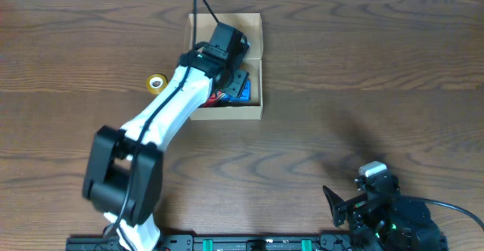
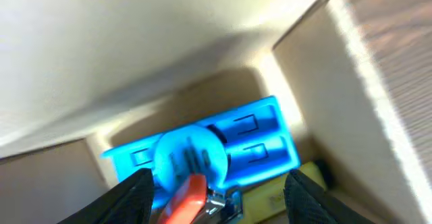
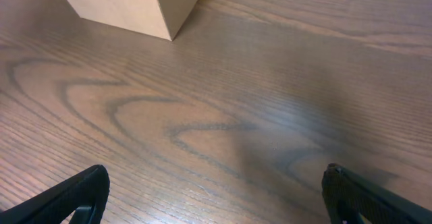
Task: Pack container
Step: 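Lower the red stapler into the cardboard box and release, then move the left gripper to the tape roll and grasp it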
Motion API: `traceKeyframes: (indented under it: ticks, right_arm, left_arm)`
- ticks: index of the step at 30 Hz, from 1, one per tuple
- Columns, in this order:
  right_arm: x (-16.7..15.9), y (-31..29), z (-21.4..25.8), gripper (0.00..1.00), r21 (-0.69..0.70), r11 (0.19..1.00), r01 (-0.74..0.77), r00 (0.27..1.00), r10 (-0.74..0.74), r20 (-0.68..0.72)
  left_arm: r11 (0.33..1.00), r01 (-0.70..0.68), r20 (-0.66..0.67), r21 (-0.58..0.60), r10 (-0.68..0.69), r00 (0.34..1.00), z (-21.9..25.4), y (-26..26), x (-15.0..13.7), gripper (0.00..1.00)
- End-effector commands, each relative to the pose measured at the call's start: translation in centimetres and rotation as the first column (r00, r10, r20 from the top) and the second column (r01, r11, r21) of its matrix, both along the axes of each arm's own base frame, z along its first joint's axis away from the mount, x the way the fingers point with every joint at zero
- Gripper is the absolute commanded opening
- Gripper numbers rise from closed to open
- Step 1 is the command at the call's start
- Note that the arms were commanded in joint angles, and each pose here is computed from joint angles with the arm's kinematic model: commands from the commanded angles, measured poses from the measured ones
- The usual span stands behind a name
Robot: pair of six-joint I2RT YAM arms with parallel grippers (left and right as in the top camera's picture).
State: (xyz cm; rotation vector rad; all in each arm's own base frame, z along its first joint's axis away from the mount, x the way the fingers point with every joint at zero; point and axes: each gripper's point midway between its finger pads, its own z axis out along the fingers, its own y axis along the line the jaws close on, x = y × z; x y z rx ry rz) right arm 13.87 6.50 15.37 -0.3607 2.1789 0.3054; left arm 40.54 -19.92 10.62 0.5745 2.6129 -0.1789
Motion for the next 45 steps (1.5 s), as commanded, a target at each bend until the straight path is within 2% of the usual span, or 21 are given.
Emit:
traceKeyframes:
  ticks: [1,4,8,13,17,18,19,23,26,29,34,38,45]
  right_arm:
    - [0.1,-0.3,0.1,0.99,0.005,1.000,0.022,1.000,-0.022,0.002]
    - [0.1,-0.3,0.1,0.99,0.005,1.000,0.022,1.000,-0.022,0.002]
    - [0.1,-0.3,0.1,0.99,0.005,1.000,0.022,1.000,-0.022,0.002]
    - [0.1,-0.3,0.1,0.99,0.005,1.000,0.022,1.000,-0.022,0.002]
    - [0.1,-0.3,0.1,0.99,0.005,1.000,0.022,1.000,-0.022,0.002]
    - [0.1,-0.3,0.1,0.99,0.005,1.000,0.022,1.000,-0.022,0.002]
    - [0.1,-0.3,0.1,0.99,0.005,1.000,0.022,1.000,-0.022,0.002]
    - [0.1,-0.3,0.1,0.99,0.005,1.000,0.022,1.000,-0.022,0.002]
    - [0.1,-0.3,0.1,0.99,0.005,1.000,0.022,1.000,-0.022,0.002]
    - [0.1,-0.3,0.1,0.99,0.005,1.000,0.022,1.000,-0.022,0.002]
    - [0.1,-0.3,0.1,0.99,0.005,1.000,0.022,1.000,-0.022,0.002]
    - [0.1,-0.3,0.1,0.99,0.005,1.000,0.022,1.000,-0.022,0.002]
    - [0.1,-0.3,0.1,0.99,0.005,1.000,0.022,1.000,-0.022,0.002]
  left_arm:
    - [0.992,-0.075,0.088,-0.102,0.084,0.993,5.3,-0.1,0.7,0.63]
    - [0.976,-0.148,0.105,-0.161,0.166,0.980,7.6,0.9,0.7,0.69]
    - [0.907,-0.350,0.075,-0.233,0.375,0.924,9.7,4.5,0.8,0.74]
    - [0.699,-0.668,-0.018,-0.253,0.687,0.726,9.4,11.4,1.0,0.77]
    - [0.454,-0.860,-0.104,-0.231,0.868,0.486,8.0,16.4,0.4,0.86]
    - [0.400,-0.889,-0.121,-0.225,0.893,0.433,7.6,17.4,0.3,0.92]
    - [0.359,-0.907,-0.137,-0.218,0.909,0.393,7.0,18.2,0.4,0.98]
    - [0.210,-0.961,-0.207,-0.181,0.947,0.246,4.4,20.3,0.8,0.96]
    - [0.123,-0.983,-0.249,-0.138,0.956,0.155,2.2,21.1,0.8,0.95]
    - [-0.012,-0.997,-0.291,-0.077,0.957,0.011,-0.6,21.7,0.5,0.95]
    - [-0.179,-0.984,-0.329,-0.008,0.929,-0.166,-4.1,21.9,0.3,0.95]
    - [-0.238,-0.971,-0.349,0.032,0.907,-0.234,-5.7,21.6,0.0,0.95]
    - [-0.269,-0.960,-0.354,0.073,0.893,-0.277,-7.4,21.4,-0.3,0.95]
